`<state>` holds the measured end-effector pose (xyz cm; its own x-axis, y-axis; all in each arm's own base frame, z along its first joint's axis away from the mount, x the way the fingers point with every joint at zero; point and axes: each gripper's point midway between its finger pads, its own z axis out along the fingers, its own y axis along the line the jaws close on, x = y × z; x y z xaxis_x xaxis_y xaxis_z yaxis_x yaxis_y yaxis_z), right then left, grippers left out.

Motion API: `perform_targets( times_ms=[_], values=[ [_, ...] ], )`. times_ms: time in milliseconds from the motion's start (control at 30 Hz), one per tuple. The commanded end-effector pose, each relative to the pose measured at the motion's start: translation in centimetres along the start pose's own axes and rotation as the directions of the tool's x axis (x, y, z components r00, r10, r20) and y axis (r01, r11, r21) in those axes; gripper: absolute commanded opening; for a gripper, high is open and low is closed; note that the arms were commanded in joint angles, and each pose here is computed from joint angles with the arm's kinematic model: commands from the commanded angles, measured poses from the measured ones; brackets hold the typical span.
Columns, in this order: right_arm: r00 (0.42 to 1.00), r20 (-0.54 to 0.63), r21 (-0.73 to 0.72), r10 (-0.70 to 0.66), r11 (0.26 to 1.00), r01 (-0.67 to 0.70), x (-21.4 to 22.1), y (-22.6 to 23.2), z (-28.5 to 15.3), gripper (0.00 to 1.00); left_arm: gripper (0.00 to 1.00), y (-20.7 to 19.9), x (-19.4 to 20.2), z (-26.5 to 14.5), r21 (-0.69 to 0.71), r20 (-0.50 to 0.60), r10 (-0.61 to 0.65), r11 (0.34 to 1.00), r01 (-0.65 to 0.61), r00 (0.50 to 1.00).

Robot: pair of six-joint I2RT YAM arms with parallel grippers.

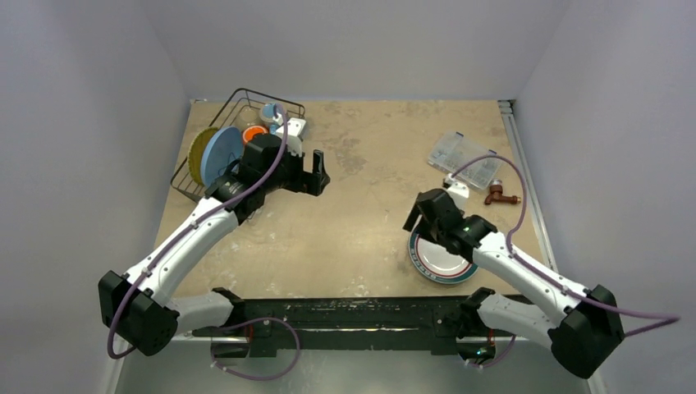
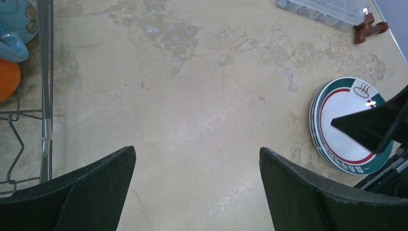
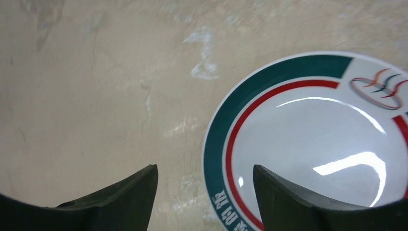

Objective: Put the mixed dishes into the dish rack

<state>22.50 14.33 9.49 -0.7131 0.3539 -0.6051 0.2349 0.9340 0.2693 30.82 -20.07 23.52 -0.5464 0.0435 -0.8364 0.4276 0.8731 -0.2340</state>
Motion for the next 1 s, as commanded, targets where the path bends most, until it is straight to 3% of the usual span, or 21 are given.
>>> perform_targets(
  times_ms=[0,100,200,433,600,767,967],
  values=[
    [0.965,0.088,0.114,0.249,0.960,-0.258,-4.0,-5.3,-0.2,0.73,1.00,-0.8,-2.5,-0.6,0.003,0.062,-0.055,0.998,0.055,0.997],
    [0.915,0.169,0.113,0.365,0.916,-0.386,-5.7,-8.4,-0.5,0.87,1.00,-1.2,-3.5,-1.1,0.015,0.099,-0.107,0.994,0.106,0.989],
    [0.852,0.282,0.139,0.442,0.859,-0.492,-7.1,-11.1,-1.4,0.99,1.00,-2.5,-4.0,-1.7,0.094,0.113,-0.080,0.993,0.069,0.990],
    [0.786,0.359,0.251,0.503,0.759,-0.600,-7.7,-16.1,-0.9,0.99,1.00,-6.9,-2.6,-1.7,0.347,0.021,-0.042,0.937,0.032,0.999],
    [0.749,0.329,0.311,0.576,0.683,-0.661,-6.3,-19.8,0.4,0.99,1.00,-7.4,-2.0,-1.3,0.375,-0.014,-0.036,0.926,0.038,0.999],
    [0.772,0.252,0.325,0.583,0.701,-0.635,-5.2,-19.8,1.6,0.98,0.99,-8.0,-1.4,-0.8,0.405,-0.061,-0.045,0.912,0.066,0.997],
    [0.798,0.140,0.249,0.586,0.759,-0.601,-4.4,-17.6,2.0,0.90,0.94,-9.1,0.3,0.6,0.441,-0.184,-0.058,0.887,0.135,0.981]
  ],
)
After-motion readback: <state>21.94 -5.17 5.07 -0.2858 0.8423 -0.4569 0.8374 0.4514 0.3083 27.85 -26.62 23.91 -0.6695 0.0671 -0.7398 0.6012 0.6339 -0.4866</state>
